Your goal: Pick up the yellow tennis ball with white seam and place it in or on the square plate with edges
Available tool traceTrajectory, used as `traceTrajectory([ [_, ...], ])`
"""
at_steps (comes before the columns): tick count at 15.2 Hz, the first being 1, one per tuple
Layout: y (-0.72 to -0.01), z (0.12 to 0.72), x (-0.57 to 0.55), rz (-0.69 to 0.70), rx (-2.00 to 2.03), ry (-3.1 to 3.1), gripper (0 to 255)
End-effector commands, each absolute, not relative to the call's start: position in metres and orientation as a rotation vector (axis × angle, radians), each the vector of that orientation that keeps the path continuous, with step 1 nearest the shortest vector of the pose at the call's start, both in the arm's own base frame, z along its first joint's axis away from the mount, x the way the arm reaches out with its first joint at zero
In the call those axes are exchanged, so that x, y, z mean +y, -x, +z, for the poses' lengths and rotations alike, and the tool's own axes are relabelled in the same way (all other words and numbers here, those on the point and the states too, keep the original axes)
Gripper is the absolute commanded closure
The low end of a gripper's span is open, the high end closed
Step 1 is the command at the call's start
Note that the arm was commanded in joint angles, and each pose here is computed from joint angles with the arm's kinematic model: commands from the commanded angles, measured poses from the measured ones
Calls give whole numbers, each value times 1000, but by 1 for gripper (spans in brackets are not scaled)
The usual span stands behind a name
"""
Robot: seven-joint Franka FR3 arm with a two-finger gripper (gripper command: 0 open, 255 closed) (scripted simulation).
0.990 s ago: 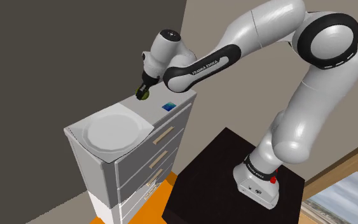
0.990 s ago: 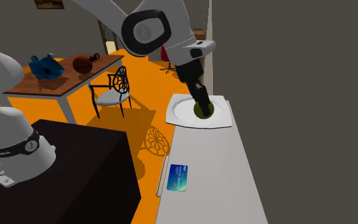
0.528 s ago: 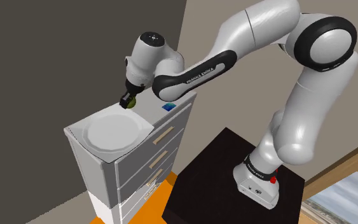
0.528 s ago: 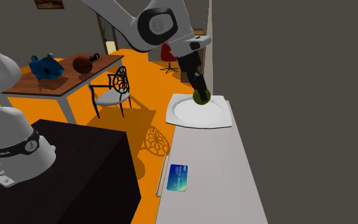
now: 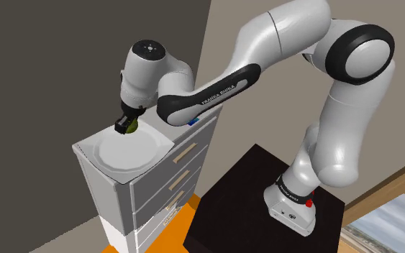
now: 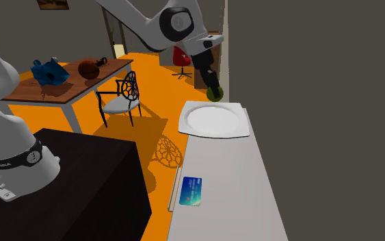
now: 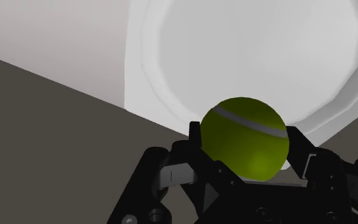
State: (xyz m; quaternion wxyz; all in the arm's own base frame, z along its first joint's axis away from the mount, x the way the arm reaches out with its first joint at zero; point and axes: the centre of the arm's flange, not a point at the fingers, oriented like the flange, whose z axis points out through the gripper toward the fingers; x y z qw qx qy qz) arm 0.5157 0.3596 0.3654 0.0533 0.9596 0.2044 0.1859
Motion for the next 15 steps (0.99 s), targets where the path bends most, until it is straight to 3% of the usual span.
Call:
traceTrajectory([
  [1, -515, 356, 363, 565, 620, -2917, 255],
  [15, -515, 297, 363, 565, 620, -2917, 255],
])
